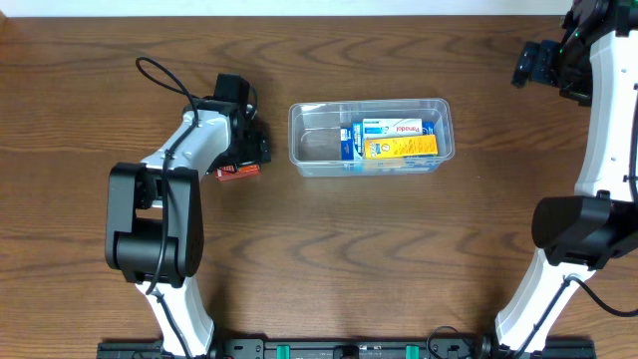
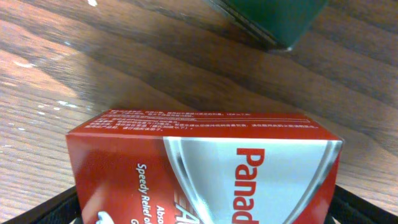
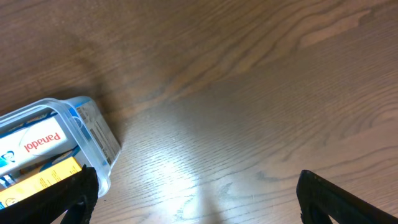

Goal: Pack container

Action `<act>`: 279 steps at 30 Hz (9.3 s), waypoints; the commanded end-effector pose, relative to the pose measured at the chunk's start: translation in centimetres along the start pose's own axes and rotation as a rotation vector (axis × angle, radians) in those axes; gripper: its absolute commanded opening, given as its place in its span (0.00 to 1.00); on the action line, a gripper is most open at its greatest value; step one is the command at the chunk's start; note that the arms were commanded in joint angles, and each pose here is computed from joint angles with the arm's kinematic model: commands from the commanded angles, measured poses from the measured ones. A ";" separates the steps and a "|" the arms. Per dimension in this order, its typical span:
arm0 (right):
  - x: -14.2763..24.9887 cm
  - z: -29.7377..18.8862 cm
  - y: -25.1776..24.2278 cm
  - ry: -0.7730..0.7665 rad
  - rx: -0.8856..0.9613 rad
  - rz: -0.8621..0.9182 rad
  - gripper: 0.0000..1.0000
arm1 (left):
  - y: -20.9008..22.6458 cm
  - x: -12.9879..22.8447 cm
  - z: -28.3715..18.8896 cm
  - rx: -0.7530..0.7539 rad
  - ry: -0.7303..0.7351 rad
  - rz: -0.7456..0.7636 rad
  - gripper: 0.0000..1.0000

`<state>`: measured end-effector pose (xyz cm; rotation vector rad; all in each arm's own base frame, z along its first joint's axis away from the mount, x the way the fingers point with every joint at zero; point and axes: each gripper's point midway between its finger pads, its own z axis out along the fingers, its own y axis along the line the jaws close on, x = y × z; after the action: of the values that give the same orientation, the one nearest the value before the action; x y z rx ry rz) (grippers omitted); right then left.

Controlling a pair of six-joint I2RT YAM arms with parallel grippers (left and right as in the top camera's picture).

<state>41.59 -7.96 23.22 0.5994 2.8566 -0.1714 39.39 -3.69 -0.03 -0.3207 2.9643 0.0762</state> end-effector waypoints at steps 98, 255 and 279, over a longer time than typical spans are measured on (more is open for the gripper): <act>-0.2 -0.5 -0.2 -0.019 0.002 0.020 0.99 | -19.1 2.8 -12.1 0.255 -0.204 0.335 0.84; -0.2 -0.5 -0.2 -0.019 0.002 0.020 0.99 | 0.0 -9.1 -3.2 0.054 -0.193 0.414 0.98; -0.2 -0.5 -0.2 -0.019 0.002 0.020 0.99 | -1.8 -9.6 1.3 0.120 -0.194 0.479 0.98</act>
<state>41.59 -7.96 23.22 0.5999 2.8565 -0.1714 49.47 -3.15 0.83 0.3600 2.7619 -0.0023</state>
